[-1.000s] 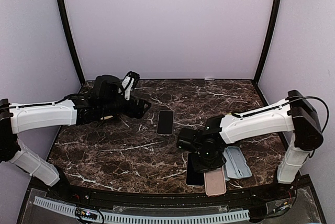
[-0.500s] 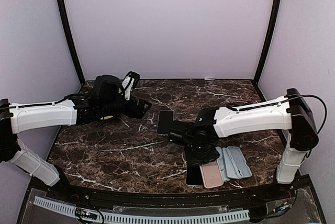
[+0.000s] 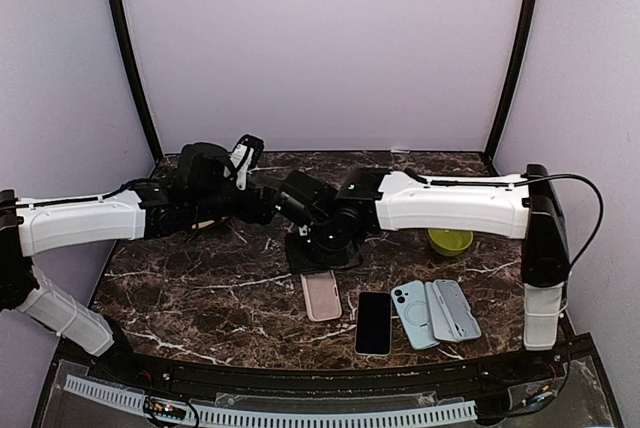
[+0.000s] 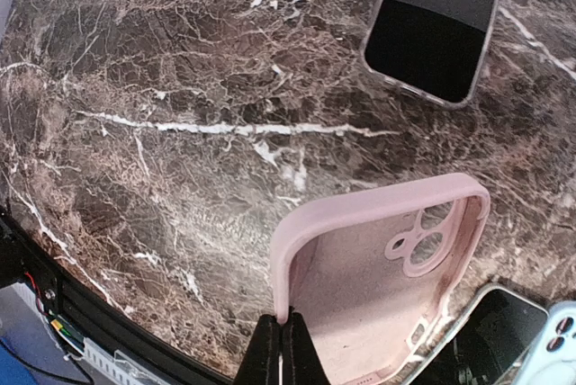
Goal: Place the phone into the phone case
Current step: Pick up the phone case from the phone, then place the phone case at the center of the board.
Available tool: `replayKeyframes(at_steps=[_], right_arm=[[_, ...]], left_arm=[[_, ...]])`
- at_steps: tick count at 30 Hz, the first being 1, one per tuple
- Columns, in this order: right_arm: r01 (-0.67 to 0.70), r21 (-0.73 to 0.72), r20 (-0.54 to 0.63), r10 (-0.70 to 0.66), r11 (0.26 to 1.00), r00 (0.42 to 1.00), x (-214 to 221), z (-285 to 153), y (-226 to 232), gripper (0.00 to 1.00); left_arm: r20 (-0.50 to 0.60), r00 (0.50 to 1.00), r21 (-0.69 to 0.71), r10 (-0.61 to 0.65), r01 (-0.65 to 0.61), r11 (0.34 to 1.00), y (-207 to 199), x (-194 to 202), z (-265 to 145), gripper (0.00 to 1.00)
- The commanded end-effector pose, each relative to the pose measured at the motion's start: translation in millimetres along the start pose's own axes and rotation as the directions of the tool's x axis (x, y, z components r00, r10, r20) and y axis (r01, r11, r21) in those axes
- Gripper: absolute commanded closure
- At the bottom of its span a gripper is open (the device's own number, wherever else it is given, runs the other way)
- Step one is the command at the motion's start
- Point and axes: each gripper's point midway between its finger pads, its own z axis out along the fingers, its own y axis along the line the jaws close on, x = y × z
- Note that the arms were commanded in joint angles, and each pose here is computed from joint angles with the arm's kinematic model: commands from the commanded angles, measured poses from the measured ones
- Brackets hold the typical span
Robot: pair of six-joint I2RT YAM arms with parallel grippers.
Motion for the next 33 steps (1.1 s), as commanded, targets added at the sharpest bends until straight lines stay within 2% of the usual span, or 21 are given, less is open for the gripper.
replayKeyframes(at_steps=[1, 7, 18, 23, 27, 29, 30, 31, 32, 33], right_arm=[[0.022, -0.019, -0.014, -0.022, 1.000, 1.000, -13, 23, 8, 1.00], [0.038, 0.072, -0.061, -0.033, 0.997, 0.998, -2, 53, -5, 1.00], [0.041, 0.077, -0.078, -0.035, 0.996, 0.996, 4, 83, -8, 1.00], [0.036, 0.066, -0.044, -0.033, 0.997, 0.998, -7, 76, -7, 0.76], [0.014, 0.098, 0.009, -0.015, 0.995, 1.000, -17, 57, -14, 0.44], [-0.011, 0.158, 0.046, 0.004, 0.987, 0.999, -15, 46, -30, 0.34], [-0.032, 0.180, 0.079, 0.018, 0.983, 0.997, -17, 37, -36, 0.23], [-0.050, 0.209, 0.095, 0.031, 0.977, 0.995, -15, 32, -46, 0.17], [-0.066, 0.242, 0.097, 0.044, 0.968, 0.994, -9, 29, -57, 0.05], [-0.071, 0.286, 0.078, 0.051, 0.956, 0.996, 2, 28, -72, 0.02]], left_arm=[[0.064, 0.998, -0.049, 0.001, 0.002, 0.999, 10, -21, -15, 0.13], [0.071, 0.997, -0.055, 0.002, 0.002, 0.998, 12, -23, -17, 0.13], [0.057, 0.998, -0.039, 0.010, -0.008, 0.999, 10, -20, -14, 0.13], [0.050, 0.999, -0.034, 0.013, -0.011, 0.999, 9, -18, -13, 0.13], [0.049, 0.999, -0.027, 0.014, -0.013, 1.000, 8, -18, -13, 0.13], [0.047, 0.999, -0.021, 0.014, -0.013, 1.000, 7, -18, -13, 0.13], [0.047, 0.999, -0.019, 0.014, -0.013, 1.000, 7, -18, -13, 0.13], [0.044, 0.999, -0.015, 0.012, -0.012, 1.000, 6, -17, -12, 0.13], [0.045, 0.999, -0.013, 0.012, -0.012, 1.000, 6, -18, -12, 0.13], [0.045, 0.999, -0.009, 0.012, -0.011, 1.000, 5, -18, -12, 0.13]])
